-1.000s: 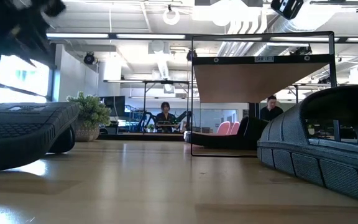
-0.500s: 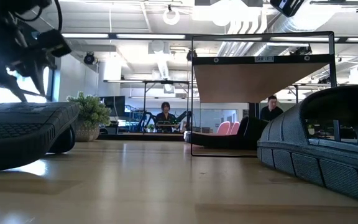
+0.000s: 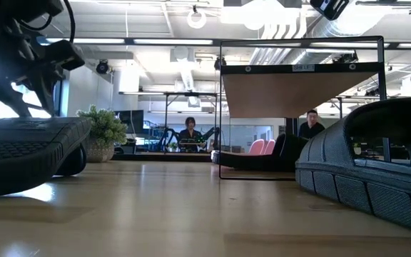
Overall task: Pick and place slides into the shelf
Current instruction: Put the black slipper under the shelf
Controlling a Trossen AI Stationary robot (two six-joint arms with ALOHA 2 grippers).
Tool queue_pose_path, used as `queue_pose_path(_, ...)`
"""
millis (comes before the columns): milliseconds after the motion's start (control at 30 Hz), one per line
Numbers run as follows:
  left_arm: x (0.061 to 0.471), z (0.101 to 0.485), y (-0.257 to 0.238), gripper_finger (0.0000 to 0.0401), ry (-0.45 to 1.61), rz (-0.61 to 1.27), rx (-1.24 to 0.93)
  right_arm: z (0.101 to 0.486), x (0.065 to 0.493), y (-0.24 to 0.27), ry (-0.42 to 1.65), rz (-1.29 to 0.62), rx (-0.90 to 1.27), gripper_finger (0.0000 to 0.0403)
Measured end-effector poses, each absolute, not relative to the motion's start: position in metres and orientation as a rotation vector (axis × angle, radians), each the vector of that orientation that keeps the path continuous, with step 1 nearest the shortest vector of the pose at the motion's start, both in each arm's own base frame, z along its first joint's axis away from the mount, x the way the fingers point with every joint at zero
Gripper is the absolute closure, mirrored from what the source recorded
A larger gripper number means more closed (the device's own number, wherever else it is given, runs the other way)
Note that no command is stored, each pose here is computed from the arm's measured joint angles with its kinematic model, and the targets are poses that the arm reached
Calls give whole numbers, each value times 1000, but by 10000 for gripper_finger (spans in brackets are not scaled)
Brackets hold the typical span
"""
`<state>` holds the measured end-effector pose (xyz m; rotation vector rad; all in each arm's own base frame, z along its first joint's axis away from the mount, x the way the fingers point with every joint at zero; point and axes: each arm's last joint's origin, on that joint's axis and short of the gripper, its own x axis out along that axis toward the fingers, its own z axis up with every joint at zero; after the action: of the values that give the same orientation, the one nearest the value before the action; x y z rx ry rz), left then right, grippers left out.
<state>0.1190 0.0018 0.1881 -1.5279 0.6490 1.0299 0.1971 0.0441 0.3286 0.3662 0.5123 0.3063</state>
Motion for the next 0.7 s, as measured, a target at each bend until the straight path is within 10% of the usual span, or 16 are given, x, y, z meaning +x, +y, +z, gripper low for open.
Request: queue_pose_path(700, 130, 161, 1, 279, 554, 786, -1515, 329, 197, 44, 520, 294, 410, 316)
